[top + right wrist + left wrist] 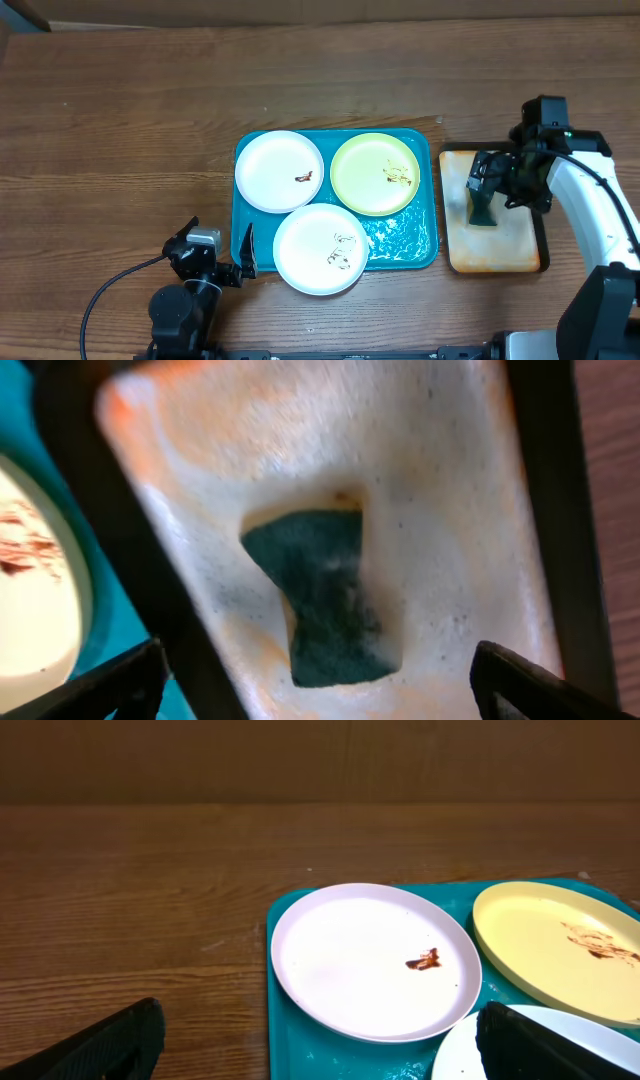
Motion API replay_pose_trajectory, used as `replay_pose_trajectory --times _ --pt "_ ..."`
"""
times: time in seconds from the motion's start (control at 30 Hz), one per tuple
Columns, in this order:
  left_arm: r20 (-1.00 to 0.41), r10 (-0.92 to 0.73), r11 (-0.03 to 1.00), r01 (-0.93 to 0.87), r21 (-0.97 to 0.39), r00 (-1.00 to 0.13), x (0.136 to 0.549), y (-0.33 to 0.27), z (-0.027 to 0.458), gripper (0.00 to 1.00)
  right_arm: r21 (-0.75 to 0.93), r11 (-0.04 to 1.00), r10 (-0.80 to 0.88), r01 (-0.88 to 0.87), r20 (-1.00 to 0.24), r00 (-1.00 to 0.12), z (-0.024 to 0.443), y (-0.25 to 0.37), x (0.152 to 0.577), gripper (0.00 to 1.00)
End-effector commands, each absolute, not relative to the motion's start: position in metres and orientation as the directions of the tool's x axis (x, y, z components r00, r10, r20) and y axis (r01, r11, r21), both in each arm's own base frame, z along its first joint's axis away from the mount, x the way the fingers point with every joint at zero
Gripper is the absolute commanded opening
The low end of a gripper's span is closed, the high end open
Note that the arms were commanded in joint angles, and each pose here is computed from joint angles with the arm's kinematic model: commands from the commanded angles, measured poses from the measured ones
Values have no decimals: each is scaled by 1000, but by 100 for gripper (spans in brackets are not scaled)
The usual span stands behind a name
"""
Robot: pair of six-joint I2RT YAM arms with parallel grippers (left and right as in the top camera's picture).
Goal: Clean dirty plates on tray and stack at the side
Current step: 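Move the right gripper over the soapy tray and grasp the green sponge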
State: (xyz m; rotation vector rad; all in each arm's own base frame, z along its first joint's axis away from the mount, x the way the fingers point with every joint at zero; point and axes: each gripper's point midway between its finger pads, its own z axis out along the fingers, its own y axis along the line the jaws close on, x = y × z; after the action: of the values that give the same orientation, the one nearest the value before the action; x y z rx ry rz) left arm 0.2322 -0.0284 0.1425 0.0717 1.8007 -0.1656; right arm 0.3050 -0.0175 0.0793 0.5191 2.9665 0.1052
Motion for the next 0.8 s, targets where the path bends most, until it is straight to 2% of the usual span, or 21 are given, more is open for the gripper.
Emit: replay_pose_trajectory --times 0.0,0.3,0.5,0.77 --pt "-973 -29 988 142 -63 -227 232 -28 142 100 63 919 393 389 -66 -917 60 -20 286 96" --pt "-973 -29 988 142 -63 -227 232 -28 142 100 77 897 437 436 -1 -899 36 -12 265 95" --pt "-973 -29 988 142 -63 -227 232 -28 142 100 159 905 403 395 -18 -915 30 0 272 93" --pt "-973 -29 988 142 -63 -227 232 -28 142 100 185 905 402 384 -74 -913 23 1 283 93"
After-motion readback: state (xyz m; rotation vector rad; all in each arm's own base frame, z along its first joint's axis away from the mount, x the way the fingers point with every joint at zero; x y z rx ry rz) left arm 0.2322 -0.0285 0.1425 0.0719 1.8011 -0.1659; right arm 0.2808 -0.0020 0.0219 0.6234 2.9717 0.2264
